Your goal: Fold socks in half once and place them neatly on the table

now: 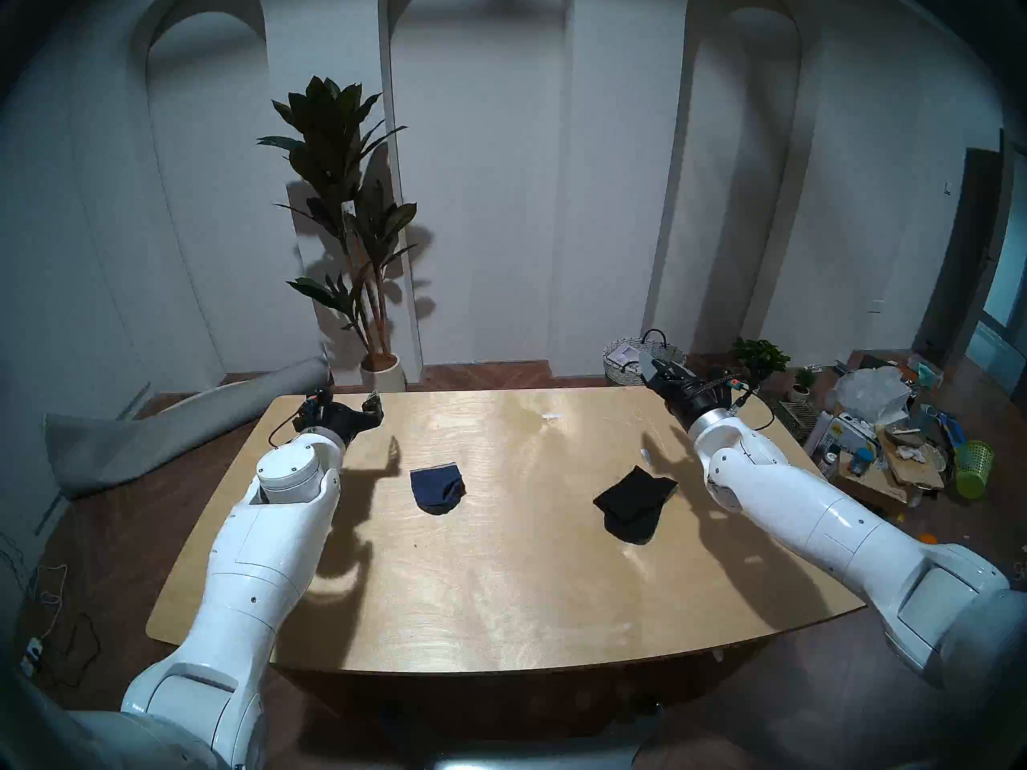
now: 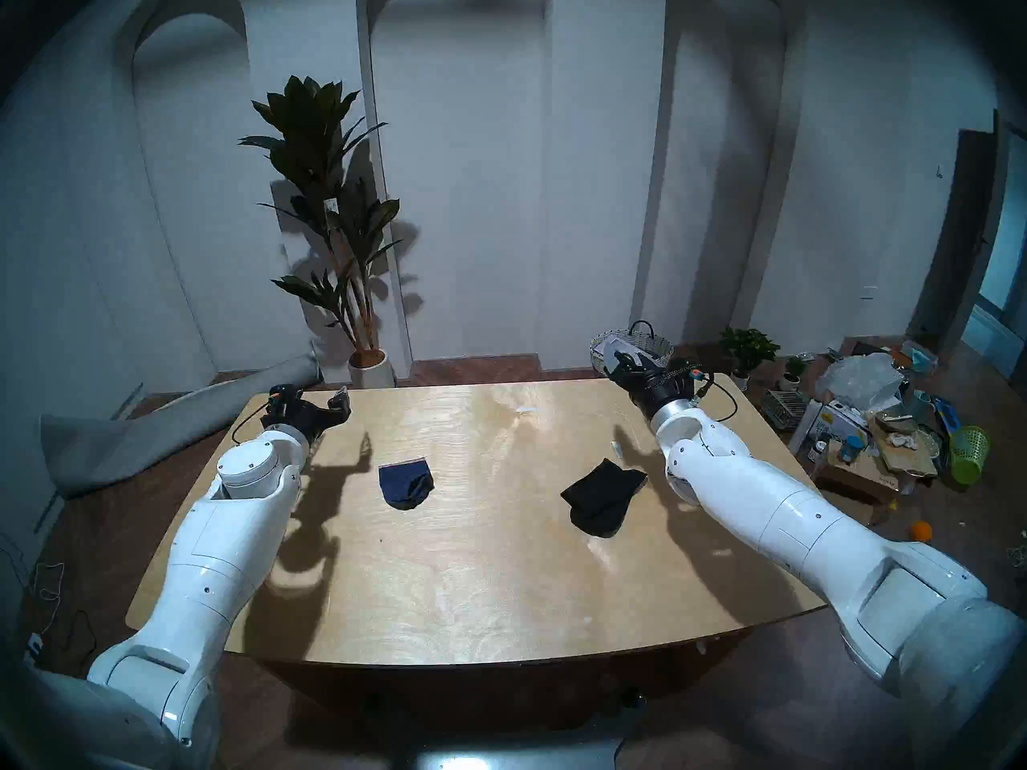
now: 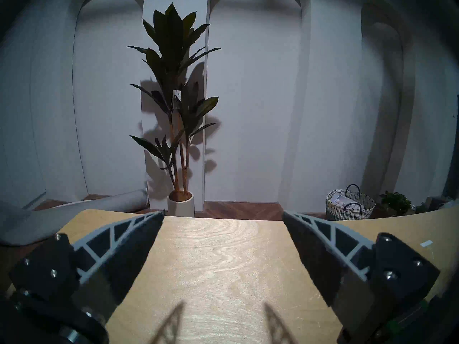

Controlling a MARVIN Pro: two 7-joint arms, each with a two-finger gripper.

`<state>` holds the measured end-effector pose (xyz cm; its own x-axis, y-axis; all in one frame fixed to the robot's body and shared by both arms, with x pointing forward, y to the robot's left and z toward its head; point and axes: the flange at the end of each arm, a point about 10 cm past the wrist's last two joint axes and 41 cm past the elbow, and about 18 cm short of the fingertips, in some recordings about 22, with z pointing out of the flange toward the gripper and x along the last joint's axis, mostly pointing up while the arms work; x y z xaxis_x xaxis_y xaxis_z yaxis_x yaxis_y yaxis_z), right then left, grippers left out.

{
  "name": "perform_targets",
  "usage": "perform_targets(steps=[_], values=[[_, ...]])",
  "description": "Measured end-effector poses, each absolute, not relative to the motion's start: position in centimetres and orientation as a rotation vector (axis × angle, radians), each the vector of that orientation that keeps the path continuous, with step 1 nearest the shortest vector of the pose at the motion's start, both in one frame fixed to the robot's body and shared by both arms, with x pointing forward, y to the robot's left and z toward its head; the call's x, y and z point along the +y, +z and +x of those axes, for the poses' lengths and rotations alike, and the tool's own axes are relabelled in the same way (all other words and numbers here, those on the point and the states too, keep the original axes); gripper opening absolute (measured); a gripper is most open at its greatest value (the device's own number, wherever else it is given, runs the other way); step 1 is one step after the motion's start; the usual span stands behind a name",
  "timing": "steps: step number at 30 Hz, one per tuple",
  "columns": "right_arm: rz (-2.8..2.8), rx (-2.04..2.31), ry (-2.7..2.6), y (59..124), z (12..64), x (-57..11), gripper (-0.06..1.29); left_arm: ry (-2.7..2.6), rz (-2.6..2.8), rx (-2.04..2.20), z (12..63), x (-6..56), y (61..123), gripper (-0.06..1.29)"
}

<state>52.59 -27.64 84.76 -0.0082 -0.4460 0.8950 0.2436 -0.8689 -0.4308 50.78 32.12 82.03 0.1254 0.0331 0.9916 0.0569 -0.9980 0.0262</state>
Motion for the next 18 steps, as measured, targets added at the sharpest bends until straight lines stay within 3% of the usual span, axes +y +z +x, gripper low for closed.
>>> perform_targets(steps=[18], values=[[-1.877, 0.275, -2.054, 86.2, 52.7, -28.6, 1.22, -2.070, -2.297, -0.033, 51.3, 32.2, 82.0, 1.23]])
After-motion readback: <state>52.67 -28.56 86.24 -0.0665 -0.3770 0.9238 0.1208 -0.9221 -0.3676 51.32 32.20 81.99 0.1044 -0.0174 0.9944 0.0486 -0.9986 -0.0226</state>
